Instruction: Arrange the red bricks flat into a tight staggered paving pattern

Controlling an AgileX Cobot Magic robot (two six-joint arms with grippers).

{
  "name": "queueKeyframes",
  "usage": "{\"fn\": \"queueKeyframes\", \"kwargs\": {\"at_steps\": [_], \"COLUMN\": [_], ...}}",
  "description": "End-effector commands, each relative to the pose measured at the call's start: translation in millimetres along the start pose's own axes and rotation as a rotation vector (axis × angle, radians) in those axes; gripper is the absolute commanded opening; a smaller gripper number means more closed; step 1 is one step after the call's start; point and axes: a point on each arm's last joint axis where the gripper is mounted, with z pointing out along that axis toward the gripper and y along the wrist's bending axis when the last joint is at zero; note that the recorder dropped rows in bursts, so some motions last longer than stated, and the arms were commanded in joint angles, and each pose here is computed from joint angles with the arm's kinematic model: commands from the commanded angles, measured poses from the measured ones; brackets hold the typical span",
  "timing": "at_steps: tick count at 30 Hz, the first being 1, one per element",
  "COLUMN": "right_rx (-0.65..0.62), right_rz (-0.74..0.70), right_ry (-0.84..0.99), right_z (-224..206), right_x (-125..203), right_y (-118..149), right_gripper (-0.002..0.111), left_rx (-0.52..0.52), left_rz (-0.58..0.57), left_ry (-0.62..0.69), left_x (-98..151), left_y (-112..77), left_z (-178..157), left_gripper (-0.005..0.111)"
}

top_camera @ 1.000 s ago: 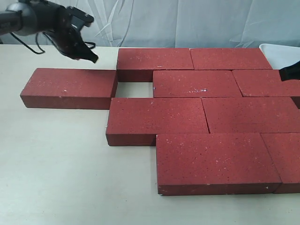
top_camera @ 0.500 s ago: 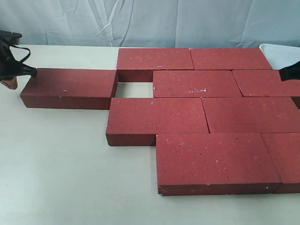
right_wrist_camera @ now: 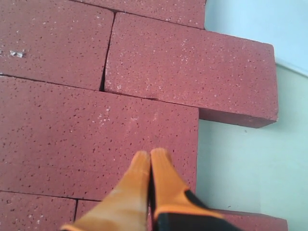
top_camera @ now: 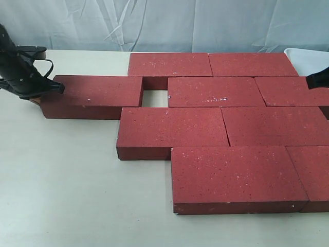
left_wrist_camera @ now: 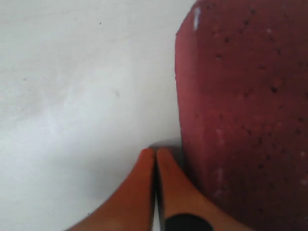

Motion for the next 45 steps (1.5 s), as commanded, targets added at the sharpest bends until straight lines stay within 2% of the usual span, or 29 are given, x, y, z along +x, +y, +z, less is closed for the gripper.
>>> {"fn": "queueKeyframes", "kwargs": {"at_steps": [1, 11, 16, 18, 20, 21, 23, 26, 28, 30, 34, 39, 42, 45], "right_rx": [0.005, 0.005, 0.006, 0.006, 0.006, 0.006, 0.006, 0.006, 0.006, 0.006, 0.006, 0.006, 0.006, 0.006], "right_rz": [0.004, 0.004, 0.004, 0.004, 0.004, 0.004, 0.004, 0.004, 0.004, 0.004, 0.004, 0.004, 0.004, 0.004], "right_ry": [-0.005, -0.005, -0.009, -0.009, -0.009, -0.009, -0.009, -0.009, -0.006, -0.006, -0.006, -0.006, -0.006, -0.006], "right_z": [-2, -2, -2, -2, -2, -2, -2, -2, -2, -2, -2, -2, -2, -2], "right_x": [0, 0, 0, 0, 0, 0, 0, 0, 0, 0, 0, 0, 0, 0], "right_y": [-2, -2, -2, -2, -2, -2, -2, -2, -2, -2, -2, -2, -2, -2], "right_gripper": [-0.001, -0.001, -0.001, -0.001, -0.001, -0.001, -0.001, -0.001, -0.001, -0.001, -0.001, -0.001, -0.001, -0.001], "left_rx": [0.056, 0.113, 0.141, 0.152, 0.152, 0.151, 0.113, 0.081, 0.075, 0.057, -0.069, -0.133, -0.133, -0.137], "left_rz": [0.019, 0.125, 0.178, 0.211, 0.224, 0.212, 0.181, 0.151, 0.14, 0.148, 0.123, 0.117, 0.107, 0.141], "left_ry": [0.034, 0.051, 0.031, -0.005, -0.019, -0.018, 0.002, 0.039, 0.064, 0.059, 0.004, -0.027, -0.021, 0.069], "left_x": [4, 4, 3, 2, 2, 2, 2, 3, 3, 0, -13, -18, -13, -2], "left_y": [-15.8, -67.6, -101.4, -123.3, -129.5, -129.4, -118.2, -100.3, -90.6, -83.2, -53.0, -33.8, -32.7, -33.6], "left_z": [4, 10, 12, 13, 14, 14, 14, 13, 9, 1, -40, -92, -118, -132], "left_gripper": [0.002, 0.002, 0.002, 0.002, 0.002, 0.002, 0.015, 0.045, 0.07, 0.076, 0.075, 0.071, 0.055, 0.029]}}
